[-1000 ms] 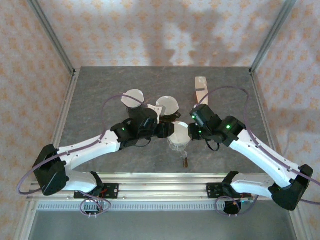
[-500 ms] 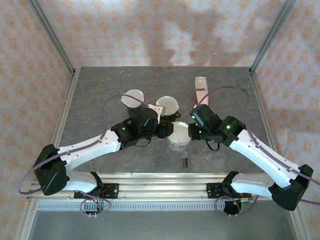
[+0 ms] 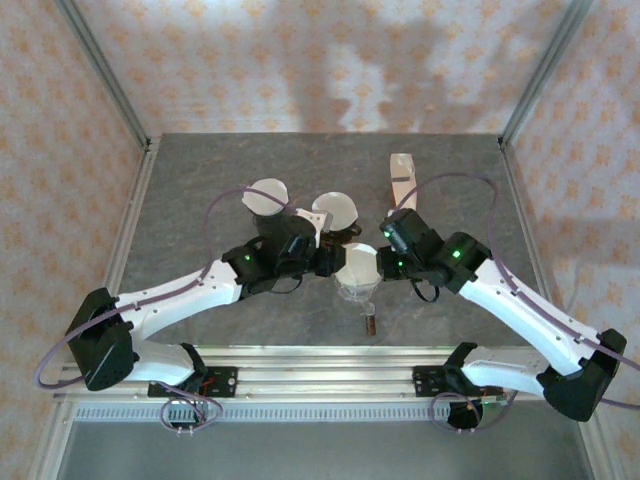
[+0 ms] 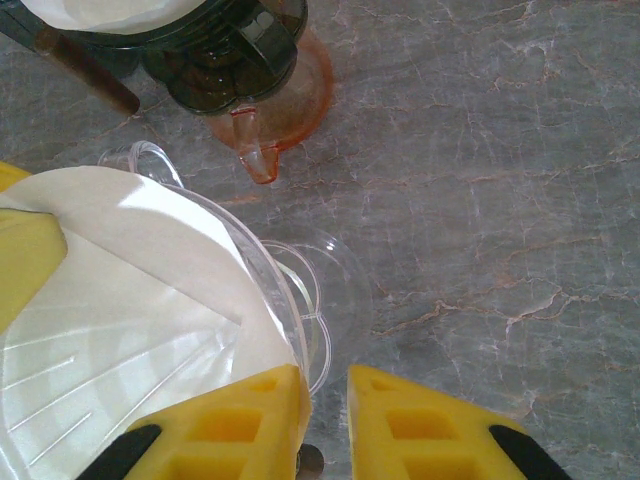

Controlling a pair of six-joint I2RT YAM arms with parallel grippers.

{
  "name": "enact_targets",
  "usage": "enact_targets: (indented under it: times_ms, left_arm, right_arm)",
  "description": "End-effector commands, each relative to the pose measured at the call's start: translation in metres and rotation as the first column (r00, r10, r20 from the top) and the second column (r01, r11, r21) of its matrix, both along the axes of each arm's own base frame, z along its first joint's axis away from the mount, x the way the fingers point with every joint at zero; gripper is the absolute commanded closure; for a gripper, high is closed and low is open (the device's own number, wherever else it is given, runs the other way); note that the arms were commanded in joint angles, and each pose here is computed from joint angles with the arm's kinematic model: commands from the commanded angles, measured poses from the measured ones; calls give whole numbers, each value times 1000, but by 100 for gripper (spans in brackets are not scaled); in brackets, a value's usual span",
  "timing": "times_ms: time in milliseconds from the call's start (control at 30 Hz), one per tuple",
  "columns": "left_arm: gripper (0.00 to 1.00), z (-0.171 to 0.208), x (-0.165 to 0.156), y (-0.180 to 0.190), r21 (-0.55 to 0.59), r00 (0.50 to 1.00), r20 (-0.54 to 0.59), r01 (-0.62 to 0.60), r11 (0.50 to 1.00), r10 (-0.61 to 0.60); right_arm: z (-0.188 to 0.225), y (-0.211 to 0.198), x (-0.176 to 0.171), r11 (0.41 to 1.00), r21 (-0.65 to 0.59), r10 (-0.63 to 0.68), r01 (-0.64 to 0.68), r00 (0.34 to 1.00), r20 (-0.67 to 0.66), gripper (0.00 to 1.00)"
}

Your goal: Place the coffee filter in the dripper

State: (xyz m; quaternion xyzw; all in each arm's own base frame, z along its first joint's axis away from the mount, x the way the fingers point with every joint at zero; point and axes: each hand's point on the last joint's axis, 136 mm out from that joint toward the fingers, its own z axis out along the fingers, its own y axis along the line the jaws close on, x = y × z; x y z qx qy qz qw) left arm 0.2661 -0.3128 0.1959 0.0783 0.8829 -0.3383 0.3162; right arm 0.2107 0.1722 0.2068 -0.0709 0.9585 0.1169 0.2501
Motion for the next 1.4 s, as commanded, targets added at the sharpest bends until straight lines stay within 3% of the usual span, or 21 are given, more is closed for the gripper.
enact_targets:
  times_ms: [0,133,367,567,733,900,1367]
  left_arm:
    - [56,9,4,1,-4,1000,28,-13,1000,13]
    - [37,15,3,4,-22,999,36,-26,999,27]
    - [36,16,-8,7,-36,1000,9,-12,999,12]
    - [33,4,-17,15,93,999,-35,2,996,1]
    - [23,8,-21,14,181,999,-27,39,983,-34]
    - [23,8,-22,13,282,996,-45,90,955,-80]
    - [38,0,-23,13,446,988,-105,151,882,-116]
  right_arm:
    - [-4,-3,-2,1000,-20,2,-2,1000,-1,80]
    - [-4,-3,-2,1000,-16,1,-1,1000,0,80]
    - [-5,-3,-3,1000,-18,1,-1,1000,-3,80]
    - [-6,-4,-4,1000,-20,3,-3,1000,-6,80]
    - [-5,-5,-4,1000,-20,1,-1,1000,-3,80]
    - [-6,-5,-4,1000,-21,2,-2,1000,-7,80]
    - [-6,-6,-5,1000,-17,2,-2,1000,-1,80]
